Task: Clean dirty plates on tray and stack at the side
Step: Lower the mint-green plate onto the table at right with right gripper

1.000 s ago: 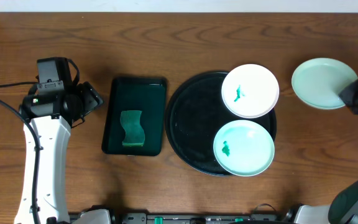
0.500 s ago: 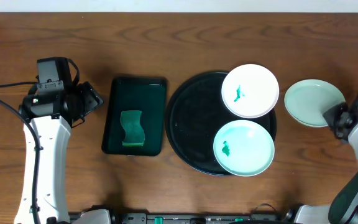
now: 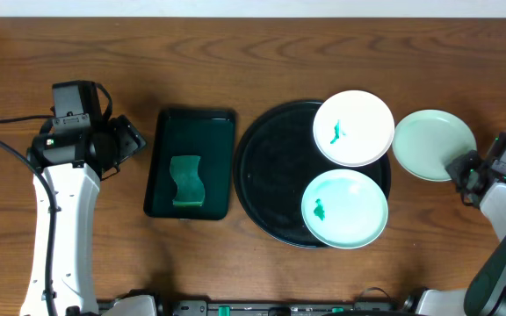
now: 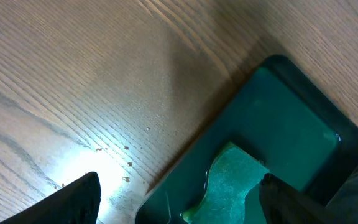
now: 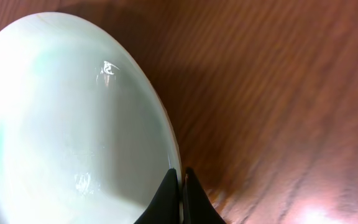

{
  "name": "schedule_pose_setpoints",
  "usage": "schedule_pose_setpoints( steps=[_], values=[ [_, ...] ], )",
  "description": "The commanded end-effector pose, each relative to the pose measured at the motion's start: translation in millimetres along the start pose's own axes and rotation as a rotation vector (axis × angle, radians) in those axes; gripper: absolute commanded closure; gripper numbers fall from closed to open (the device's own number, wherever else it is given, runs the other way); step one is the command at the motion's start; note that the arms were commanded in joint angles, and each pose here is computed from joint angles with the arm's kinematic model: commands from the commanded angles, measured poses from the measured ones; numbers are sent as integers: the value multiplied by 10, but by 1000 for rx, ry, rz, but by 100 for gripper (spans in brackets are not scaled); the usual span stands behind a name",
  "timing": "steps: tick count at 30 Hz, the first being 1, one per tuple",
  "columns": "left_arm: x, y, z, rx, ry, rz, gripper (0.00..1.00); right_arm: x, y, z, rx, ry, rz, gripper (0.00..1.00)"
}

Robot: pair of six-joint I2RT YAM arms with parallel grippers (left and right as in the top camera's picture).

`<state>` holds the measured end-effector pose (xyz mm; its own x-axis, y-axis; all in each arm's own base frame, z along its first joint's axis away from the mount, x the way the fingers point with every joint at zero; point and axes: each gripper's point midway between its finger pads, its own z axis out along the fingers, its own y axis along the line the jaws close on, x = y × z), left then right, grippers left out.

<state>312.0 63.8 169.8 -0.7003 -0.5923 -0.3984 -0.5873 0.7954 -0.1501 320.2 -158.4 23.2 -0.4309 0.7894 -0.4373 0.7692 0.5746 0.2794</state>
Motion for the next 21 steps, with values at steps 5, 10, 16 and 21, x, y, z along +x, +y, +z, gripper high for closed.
schedule_pose_setpoints(
  steps=[5, 10, 16, 21],
  values=[
    [-60, 5, -47, -2, -19, 1, 18, 111, 136, -9, -43, 26, -70, 98],
    [-60, 5, -47, -2, -19, 1, 18, 158, 121, -10, -40, 46, -70, 98],
    [-60, 5, -47, -2, -19, 1, 18, 208, 94, -12, -28, 66, -70, 98],
    [-60, 5, -47, -2, -19, 1, 18, 258, 147, -10, -36, 76, -111, 98]
  ],
)
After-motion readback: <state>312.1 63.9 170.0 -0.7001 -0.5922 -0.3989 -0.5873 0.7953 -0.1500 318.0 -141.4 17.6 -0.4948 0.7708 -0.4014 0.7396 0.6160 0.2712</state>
